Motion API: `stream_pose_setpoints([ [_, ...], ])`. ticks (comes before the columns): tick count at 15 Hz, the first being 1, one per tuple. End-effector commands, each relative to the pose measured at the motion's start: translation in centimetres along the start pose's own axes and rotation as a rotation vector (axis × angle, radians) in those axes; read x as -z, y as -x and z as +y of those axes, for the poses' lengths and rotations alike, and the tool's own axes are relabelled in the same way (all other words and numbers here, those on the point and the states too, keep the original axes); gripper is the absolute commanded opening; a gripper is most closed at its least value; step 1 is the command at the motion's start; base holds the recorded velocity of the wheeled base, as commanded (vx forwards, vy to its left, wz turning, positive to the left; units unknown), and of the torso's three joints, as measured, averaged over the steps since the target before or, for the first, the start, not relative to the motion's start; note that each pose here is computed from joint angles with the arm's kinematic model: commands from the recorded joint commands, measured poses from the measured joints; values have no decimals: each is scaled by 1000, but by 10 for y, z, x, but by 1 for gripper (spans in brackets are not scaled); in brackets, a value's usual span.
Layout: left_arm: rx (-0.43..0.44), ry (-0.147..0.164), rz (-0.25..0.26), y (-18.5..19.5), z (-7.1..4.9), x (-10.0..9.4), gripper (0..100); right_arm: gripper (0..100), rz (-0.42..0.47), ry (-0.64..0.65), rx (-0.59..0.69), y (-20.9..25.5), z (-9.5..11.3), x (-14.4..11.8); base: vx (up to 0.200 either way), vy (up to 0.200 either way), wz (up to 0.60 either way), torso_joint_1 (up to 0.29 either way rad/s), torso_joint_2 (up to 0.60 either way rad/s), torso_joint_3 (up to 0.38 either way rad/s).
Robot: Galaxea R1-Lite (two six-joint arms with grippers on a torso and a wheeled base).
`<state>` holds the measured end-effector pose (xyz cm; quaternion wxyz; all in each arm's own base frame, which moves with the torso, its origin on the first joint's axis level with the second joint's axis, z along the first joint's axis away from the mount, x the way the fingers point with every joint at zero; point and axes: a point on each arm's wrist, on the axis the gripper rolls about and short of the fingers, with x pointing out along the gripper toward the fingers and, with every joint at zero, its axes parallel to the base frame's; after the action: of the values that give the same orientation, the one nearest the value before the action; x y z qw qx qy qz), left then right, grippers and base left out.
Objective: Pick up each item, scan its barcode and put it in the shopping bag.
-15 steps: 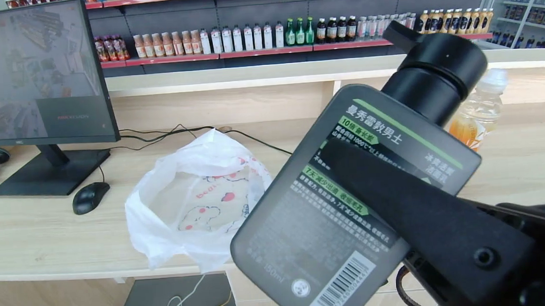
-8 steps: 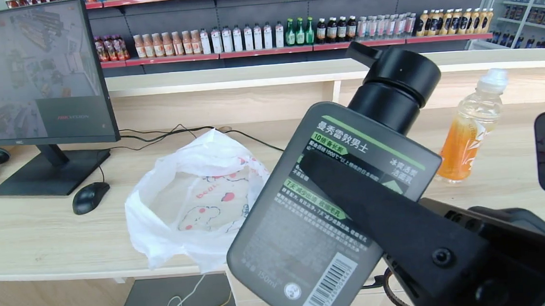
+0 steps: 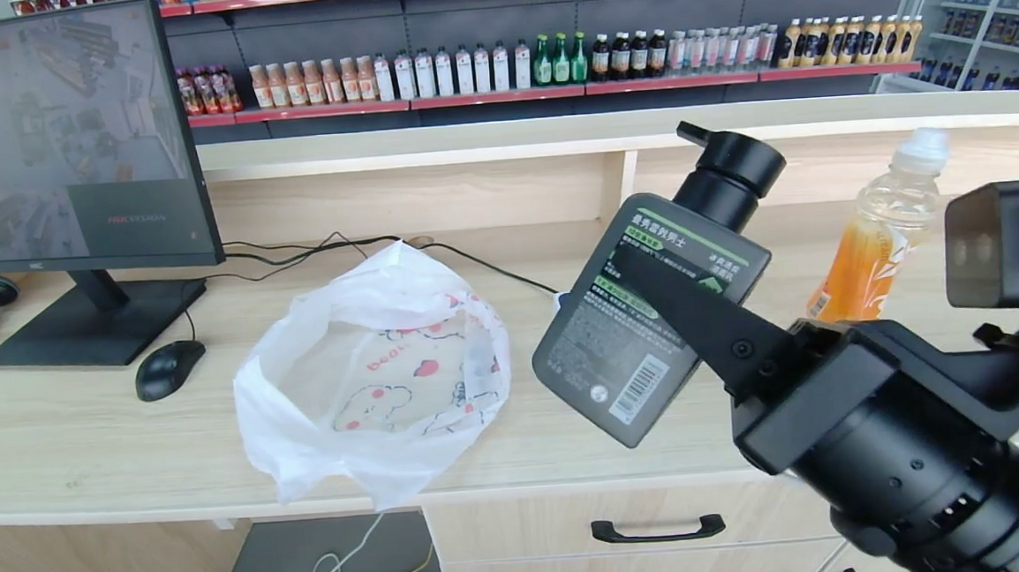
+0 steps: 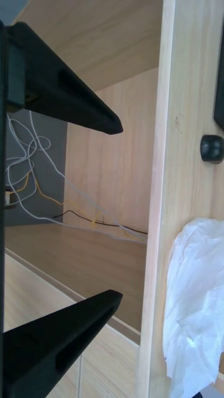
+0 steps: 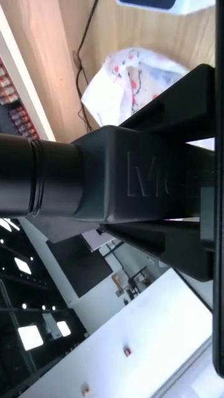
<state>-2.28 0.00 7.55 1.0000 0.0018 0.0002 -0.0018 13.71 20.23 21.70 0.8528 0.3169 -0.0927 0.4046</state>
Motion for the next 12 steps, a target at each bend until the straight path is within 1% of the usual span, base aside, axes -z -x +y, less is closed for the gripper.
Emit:
stream_pose_setpoints([
  [1, 1, -1, 0, 0, 0, 0, 100, 0, 24, 66, 65, -7, -19, 10, 0, 0, 0, 0, 0, 0],
  [2, 1, -1, 1, 0, 0, 0, 100, 0, 30, 111, 93, -9, -27, 12, 0, 0, 0, 0, 0, 0],
  [3, -1, -1, 0, 0, 0, 0, 100, 0, 34, 185, 139, -12, -42, 13, 0, 0, 0, 0, 0, 0],
  [4, 1, -1, 0, 0, 0, 0, 100, 0, 36, 239, 164, -14, -51, 12, 0, 0, 0, 0, 0, 0],
  [5, -1, 1, 0, 0, 0, 0, 100, 0, 41, 311, 181, -15, -58, 11, 0, 0, 0, 0, 0, 0],
  [6, -1, 1, 0, 0, 0, 0, 100, 0, 49, 343, 180, -15, -60, 12, 0, 0, 0, 0, 0, 0],
  [7, 1, 1, 0, 0, 0, 0, 100, 0, 94, 501, 139, -19, -73, 14, 0, 0, 0, 0, 0, 0],
  [8, -1, 1, 1, 0, 0, 0, 100, 0, 110, 599, 84, -23, -80, 12, 0, 0, 0, 0, 0, 0],
  [9, -1, 1, 0, 0, 0, 0, 100, 0, 122, 682, 44, -27, -88, 10, 0, 0, 0, 0, 0, 0],
  [10, -1, 1, 0, 0, 0, 0, 100, 0, 123, 730, 21, -29, -92, 8, 0, 0, 0, 0, 0, 0],
  [11, -1, 1, 0, 0, 0, 0, 100, 0, 119, 833, -12, -32, -99, 3, 0, 0, 0, 0, 0, 0],
  [12, -1, 1, 0, 0, 0, 0, 100, 0, 118, 861, -27, -33, -101, 2, 0, 0, 0, 0, 0, 0],
])
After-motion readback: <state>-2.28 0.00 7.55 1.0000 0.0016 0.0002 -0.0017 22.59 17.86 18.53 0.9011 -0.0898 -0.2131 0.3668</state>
